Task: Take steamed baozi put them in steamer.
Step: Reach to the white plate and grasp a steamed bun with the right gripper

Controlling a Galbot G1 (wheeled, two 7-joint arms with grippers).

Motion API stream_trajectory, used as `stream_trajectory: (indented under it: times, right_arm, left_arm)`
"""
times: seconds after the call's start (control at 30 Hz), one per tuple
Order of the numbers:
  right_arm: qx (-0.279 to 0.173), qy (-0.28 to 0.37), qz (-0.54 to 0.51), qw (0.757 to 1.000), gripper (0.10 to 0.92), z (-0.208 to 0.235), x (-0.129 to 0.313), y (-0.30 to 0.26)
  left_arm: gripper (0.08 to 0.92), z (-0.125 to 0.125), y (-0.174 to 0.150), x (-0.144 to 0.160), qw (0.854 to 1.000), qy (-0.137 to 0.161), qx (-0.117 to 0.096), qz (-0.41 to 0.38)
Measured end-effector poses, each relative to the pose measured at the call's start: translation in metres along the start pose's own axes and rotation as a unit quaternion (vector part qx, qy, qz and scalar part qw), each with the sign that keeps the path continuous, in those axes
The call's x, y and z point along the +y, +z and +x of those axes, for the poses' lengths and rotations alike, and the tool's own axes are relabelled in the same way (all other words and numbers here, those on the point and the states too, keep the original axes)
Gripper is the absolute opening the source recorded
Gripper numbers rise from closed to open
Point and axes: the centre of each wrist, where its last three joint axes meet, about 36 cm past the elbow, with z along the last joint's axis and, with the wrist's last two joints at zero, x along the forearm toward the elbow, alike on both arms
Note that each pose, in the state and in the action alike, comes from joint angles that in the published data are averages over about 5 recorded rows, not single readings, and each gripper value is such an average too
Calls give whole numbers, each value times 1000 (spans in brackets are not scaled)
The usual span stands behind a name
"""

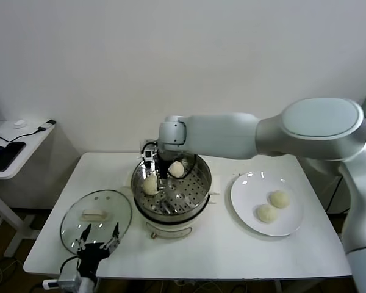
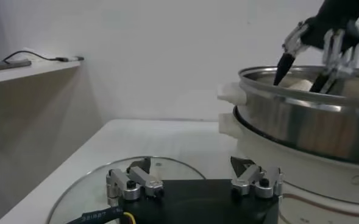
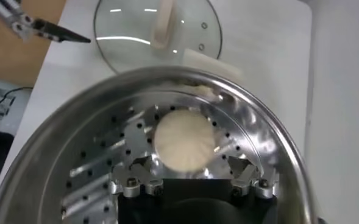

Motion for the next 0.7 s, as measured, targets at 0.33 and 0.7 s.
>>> stream_trajectory:
  times: [0.33,0.7]
  right_arm:
    - [27,-5,-18,999,823,79,10,121]
    - [85,-24,-64,994,823,91,67,261]
  left_arm:
    - [823,0,-1,0,1000,0,0,1]
    - [823,-1,1,-1,1000,-1,6,3]
